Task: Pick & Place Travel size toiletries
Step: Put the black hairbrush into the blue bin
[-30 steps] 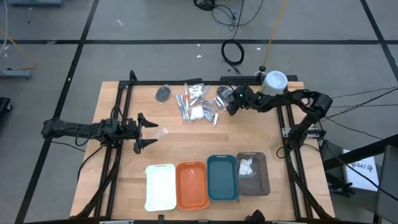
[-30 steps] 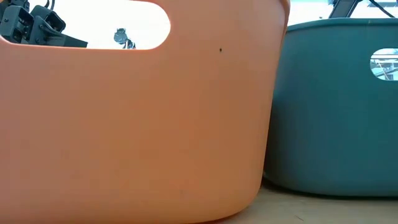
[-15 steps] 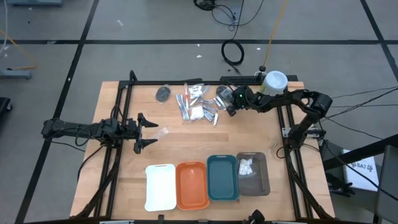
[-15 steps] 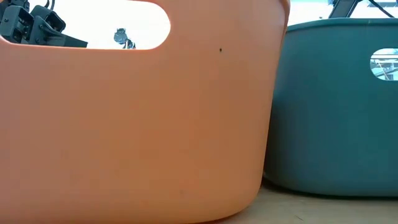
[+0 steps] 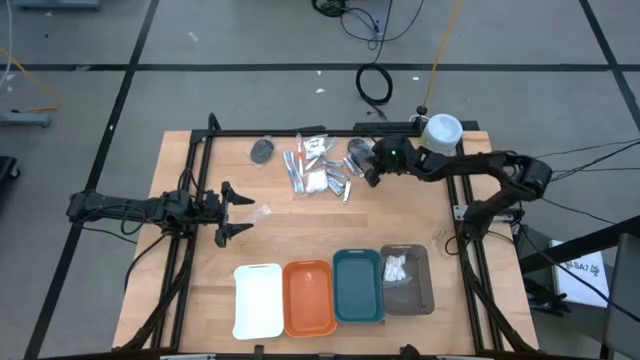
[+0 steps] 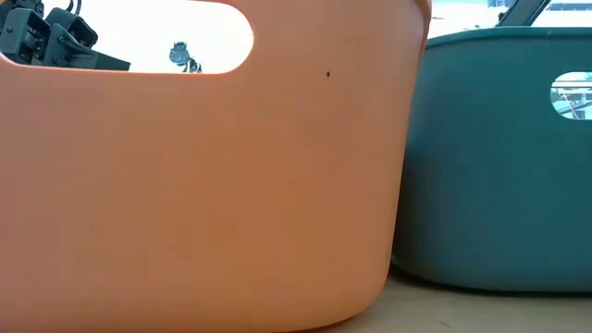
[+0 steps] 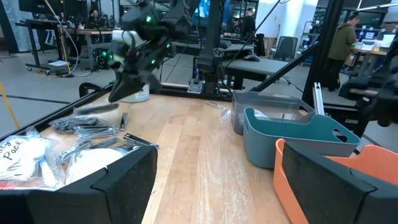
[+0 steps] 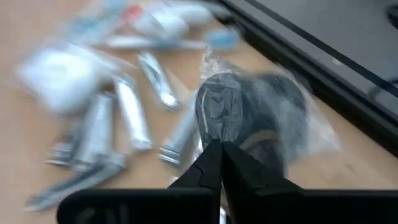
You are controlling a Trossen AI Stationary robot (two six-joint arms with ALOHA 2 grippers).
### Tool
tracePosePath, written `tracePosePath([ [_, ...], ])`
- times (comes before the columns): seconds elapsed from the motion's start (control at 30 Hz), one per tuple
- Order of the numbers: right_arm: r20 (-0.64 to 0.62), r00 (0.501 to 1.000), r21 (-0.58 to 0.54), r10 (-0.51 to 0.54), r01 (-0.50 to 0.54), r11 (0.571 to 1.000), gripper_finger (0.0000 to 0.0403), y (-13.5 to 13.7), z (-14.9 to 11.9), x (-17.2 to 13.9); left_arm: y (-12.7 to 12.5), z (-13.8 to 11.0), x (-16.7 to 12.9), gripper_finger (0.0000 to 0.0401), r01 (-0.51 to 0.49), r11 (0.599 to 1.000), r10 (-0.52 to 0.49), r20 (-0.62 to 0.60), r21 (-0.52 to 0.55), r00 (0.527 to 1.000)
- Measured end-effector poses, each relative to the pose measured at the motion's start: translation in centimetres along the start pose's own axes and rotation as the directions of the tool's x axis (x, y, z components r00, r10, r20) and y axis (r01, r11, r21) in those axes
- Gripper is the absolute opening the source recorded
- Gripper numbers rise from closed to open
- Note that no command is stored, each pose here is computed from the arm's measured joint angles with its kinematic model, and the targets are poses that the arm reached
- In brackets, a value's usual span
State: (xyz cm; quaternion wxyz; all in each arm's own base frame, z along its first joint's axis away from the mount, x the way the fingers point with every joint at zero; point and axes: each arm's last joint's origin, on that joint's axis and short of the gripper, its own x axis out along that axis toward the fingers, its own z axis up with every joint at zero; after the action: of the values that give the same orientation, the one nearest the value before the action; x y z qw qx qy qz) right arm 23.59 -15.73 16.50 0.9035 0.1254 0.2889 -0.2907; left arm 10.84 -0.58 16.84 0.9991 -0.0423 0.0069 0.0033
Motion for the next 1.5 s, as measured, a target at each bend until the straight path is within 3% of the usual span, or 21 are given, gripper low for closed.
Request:
tracePosePath([
  [0.23,0.091,0.975,-0.052,0.2,-0.196,0.979,0.0,3.0,1.6,-2.6,0.0,0.0,0.0,0.034,0.0,1.0,0.0,0.0,0.0,1.0],
  [0.47,0.12,0.902,-0.151,0.414,-0.395,0.906,0.0,6.8,2.0,-5.3,0.0,0.0,0.0,0.034,0.0,1.0,0.0,0.0,0.0,1.0],
  [0.73,0.02,0.754,-0.254,0.656,-0.631,0.733,0.0,11.3,0.6,-8.6,0.0,0.0,0.0,0.034,0.0,1.0,0.0,0.0,0.0,1.0],
  [1.17,-0.136,0.511,-0.346,0.848,-0.827,0.443,0.0,17.5,-4.2,-13.7,0.0,0.0,0.0,0.034,-0.001,1.0,0.001,0.0,0.0,1.0],
  [1.3,-0.18,0.463,-0.323,0.868,-0.861,0.393,0.0,18.2,-6.1,-14.4,0.0,0.0,0.0,0.034,0.0,1.0,0.0,0.001,0.0,1.0],
  [1.5,-0.09,0.392,-0.336,0.915,-0.877,0.343,0.0002,18.3,-7.0,-14.8,0.0,0.0,0.0,0.034,-0.001,1.0,0.001,0.0,0.0,1.0],
])
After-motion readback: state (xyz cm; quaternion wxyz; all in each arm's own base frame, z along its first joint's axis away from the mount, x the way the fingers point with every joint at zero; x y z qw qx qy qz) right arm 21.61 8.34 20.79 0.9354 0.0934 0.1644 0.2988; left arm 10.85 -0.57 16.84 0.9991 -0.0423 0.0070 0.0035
